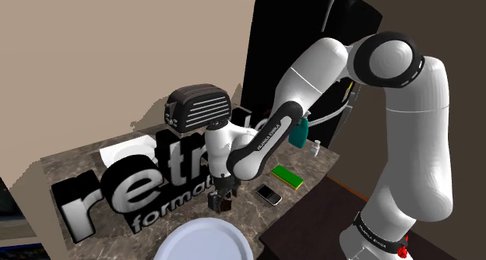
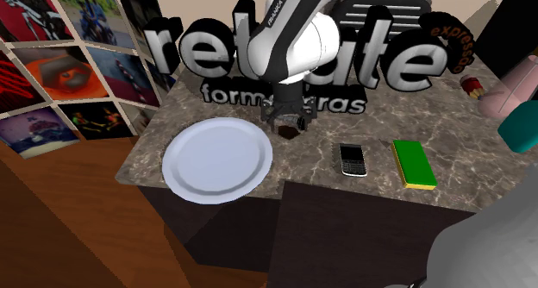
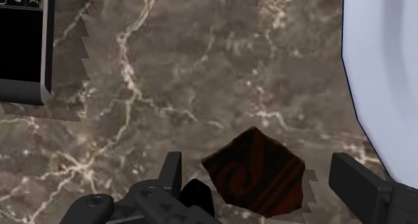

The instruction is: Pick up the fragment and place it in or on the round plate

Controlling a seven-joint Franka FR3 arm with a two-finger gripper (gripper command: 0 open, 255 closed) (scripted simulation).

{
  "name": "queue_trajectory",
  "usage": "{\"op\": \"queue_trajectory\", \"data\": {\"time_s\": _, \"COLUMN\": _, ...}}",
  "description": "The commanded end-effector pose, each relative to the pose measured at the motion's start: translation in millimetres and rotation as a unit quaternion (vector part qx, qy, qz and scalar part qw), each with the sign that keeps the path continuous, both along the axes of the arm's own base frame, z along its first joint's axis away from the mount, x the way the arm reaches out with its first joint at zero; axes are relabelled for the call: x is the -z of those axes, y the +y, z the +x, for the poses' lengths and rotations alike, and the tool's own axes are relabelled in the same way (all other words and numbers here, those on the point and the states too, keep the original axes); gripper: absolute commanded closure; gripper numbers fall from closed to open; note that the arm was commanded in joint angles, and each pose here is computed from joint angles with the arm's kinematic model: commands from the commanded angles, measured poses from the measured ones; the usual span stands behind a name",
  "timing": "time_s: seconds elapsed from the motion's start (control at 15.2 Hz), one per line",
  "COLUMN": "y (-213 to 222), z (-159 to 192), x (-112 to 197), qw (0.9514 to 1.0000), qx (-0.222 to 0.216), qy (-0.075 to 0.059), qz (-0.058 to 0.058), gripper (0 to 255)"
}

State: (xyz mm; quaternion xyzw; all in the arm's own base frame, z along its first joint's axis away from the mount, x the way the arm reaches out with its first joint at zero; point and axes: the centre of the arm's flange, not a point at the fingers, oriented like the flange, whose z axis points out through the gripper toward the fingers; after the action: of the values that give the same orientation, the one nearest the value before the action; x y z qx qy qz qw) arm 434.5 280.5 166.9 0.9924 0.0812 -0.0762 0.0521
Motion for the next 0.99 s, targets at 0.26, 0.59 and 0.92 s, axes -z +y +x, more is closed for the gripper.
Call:
{"op": "queue_trajectory", "data": {"time_s": 0.26, "y": -0.3, "z": -0.5, "x": 8.5, "qw": 1.0, "qx": 0.0, "qy": 0.0, "qz": 0.0, "gripper": 0}}
{"op": "queue_trajectory", "data": {"time_s": 0.59, "y": -0.4, "z": -0.5, "x": 8.5, "qw": 1.0, "qx": 0.0, "qy": 0.0, "qz": 0.0, "gripper": 255}}
{"op": "queue_trajectory", "data": {"time_s": 0.92, "y": -0.4, "z": -0.5, "x": 8.5, "qw": 1.0, "qx": 0.0, "qy": 0.0, "qz": 0.0, "gripper": 255}}
